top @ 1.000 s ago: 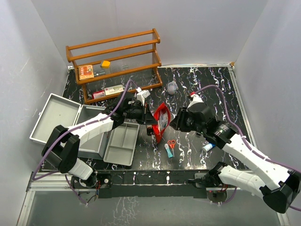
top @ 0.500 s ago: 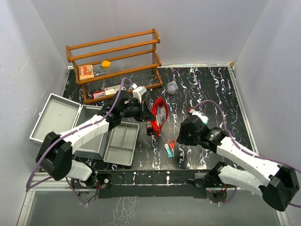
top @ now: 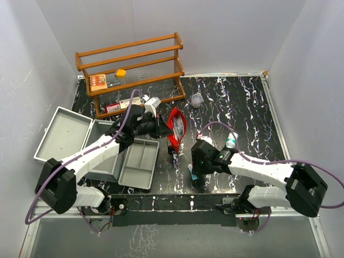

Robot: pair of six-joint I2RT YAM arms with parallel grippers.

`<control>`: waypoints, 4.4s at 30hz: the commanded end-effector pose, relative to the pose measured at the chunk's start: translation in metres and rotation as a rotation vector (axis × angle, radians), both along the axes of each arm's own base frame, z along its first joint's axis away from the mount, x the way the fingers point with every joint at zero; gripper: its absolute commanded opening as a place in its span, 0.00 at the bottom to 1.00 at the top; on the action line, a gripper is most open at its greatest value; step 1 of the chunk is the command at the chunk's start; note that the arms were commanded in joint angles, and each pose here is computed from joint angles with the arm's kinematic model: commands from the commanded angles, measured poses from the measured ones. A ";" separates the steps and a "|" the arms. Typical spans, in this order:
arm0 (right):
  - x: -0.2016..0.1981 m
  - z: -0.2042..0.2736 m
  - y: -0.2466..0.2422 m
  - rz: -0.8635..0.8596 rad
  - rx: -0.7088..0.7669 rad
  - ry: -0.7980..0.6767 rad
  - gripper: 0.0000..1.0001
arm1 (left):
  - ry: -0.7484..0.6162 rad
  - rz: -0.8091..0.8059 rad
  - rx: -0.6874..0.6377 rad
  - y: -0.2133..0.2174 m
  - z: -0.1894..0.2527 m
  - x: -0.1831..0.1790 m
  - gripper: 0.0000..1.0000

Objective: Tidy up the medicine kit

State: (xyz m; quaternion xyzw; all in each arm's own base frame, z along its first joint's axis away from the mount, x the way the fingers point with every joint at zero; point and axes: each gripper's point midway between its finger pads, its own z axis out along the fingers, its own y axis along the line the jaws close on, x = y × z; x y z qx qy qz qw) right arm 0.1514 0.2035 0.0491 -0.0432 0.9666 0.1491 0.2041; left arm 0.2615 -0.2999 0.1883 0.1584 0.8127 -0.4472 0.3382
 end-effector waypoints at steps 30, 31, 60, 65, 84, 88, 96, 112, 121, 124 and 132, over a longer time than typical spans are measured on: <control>0.021 -0.022 0.014 -0.036 -0.127 -0.029 0.22 | -0.081 0.058 -0.075 0.011 0.034 0.010 0.00; 0.021 -0.022 0.012 -0.046 -0.138 -0.031 0.22 | -0.081 0.056 -0.074 0.011 0.034 0.010 0.00; 0.018 -0.022 0.025 -0.058 -0.146 0.007 0.29 | -0.149 0.235 -0.029 0.044 0.043 0.021 0.00; 0.019 -0.025 0.012 -0.131 -0.295 -0.020 0.26 | -0.158 0.254 -0.021 0.047 0.044 0.022 0.00; 0.041 0.036 0.021 -0.215 -0.193 -0.241 0.17 | -0.151 0.251 -0.006 0.050 0.039 0.020 0.00; 0.048 0.064 0.019 -0.254 -0.101 -0.310 0.19 | -0.130 0.198 -0.021 0.041 0.036 0.018 0.00; 0.062 0.141 0.020 -0.319 0.082 -0.452 0.20 | -0.078 -0.024 -0.103 0.009 0.041 0.000 0.00; 0.069 0.216 0.035 -0.300 0.345 -0.592 0.22 | 0.184 -0.213 -0.122 -0.016 -0.012 -0.025 0.00; 0.058 0.131 0.026 -0.298 0.137 -0.437 0.28 | 0.138 -0.097 -0.023 0.000 -0.022 -0.014 0.00; 0.049 0.101 0.026 -0.272 0.098 -0.359 0.32 | 0.127 -0.082 -0.026 0.003 -0.020 -0.015 0.00; 0.056 0.044 0.029 -0.210 0.015 -0.211 0.37 | -0.037 0.093 -0.016 0.026 0.017 0.003 0.00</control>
